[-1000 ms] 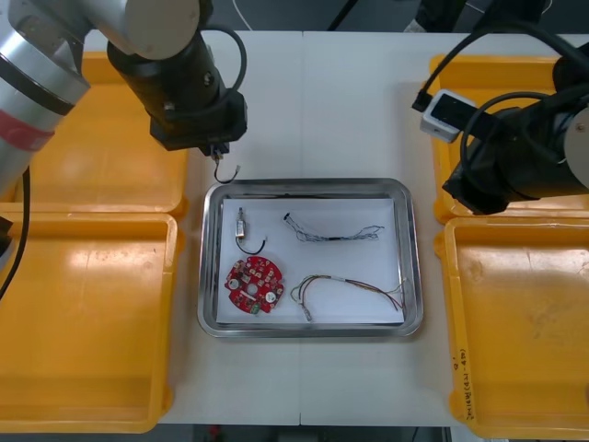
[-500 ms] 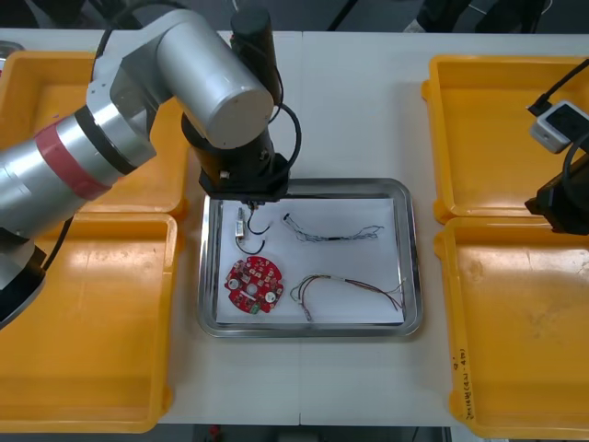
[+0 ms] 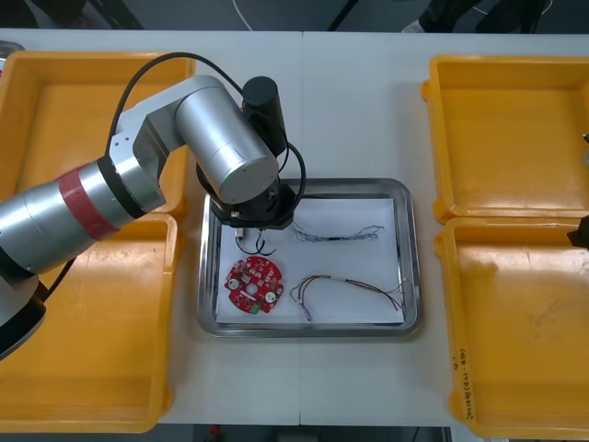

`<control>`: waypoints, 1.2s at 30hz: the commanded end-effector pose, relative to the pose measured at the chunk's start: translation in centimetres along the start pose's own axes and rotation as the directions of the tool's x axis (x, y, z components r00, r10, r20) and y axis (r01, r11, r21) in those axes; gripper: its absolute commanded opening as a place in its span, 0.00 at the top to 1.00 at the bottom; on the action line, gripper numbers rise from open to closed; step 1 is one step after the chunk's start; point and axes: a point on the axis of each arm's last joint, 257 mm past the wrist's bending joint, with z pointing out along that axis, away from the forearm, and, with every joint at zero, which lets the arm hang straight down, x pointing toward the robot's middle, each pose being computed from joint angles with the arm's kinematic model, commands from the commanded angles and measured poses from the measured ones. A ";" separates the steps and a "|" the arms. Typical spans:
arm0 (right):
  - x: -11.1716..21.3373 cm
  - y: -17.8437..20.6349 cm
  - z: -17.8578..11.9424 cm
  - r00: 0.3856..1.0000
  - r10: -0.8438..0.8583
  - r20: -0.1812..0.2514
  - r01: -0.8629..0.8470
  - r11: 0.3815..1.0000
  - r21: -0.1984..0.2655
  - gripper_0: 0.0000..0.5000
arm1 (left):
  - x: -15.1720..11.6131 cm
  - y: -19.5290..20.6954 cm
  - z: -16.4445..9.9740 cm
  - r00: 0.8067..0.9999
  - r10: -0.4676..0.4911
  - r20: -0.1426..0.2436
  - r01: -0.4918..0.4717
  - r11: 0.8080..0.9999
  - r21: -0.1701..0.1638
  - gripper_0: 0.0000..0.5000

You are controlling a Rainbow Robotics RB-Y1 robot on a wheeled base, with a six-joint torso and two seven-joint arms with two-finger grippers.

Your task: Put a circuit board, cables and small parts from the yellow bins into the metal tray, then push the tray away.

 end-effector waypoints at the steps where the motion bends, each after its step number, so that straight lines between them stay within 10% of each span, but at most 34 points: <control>1: 2.7 -2.0 -0.9 0.996 0.083 -0.033 -0.081 0.995 0.057 0.00 | 0.9 -2.0 0.0 0.999 -0.047 0.004 0.047 0.998 0.034 1.00; 4: 3.6 -1.5 -0.7 0.989 0.144 -0.047 -0.142 0.989 0.042 0.00 | 0.9 -2.0 0.1 0.999 -0.047 0.004 0.047 0.998 0.034 0.99; 6: 4.1 -0.9 -0.5 0.978 0.202 -0.054 -0.201 0.979 0.022 0.00 | 0.8 -2.0 0.0 0.999 -0.049 0.007 0.049 0.998 0.034 0.25; 8: 4.5 -0.5 -0.3 0.970 0.236 -0.064 -0.236 0.972 0.016 0.00 | 0.8 -2.0 0.0 0.999 -0.051 0.007 0.050 0.998 0.034 0.00; 21: 6.5 1.5 0.4 0.911 0.396 -0.117 -0.400 0.916 -0.014 0.00 | 0.3 -1.8 -1.2 0.997 -0.070 0.021 0.069 0.997 0.047 0.00; 36: 6.5 1.9 0.5 0.891 0.438 -0.122 -0.444 0.896 -0.025 0.00 | -1.7 0.1 -9.0 0.991 -0.127 0.035 0.125 0.990 0.069 0.00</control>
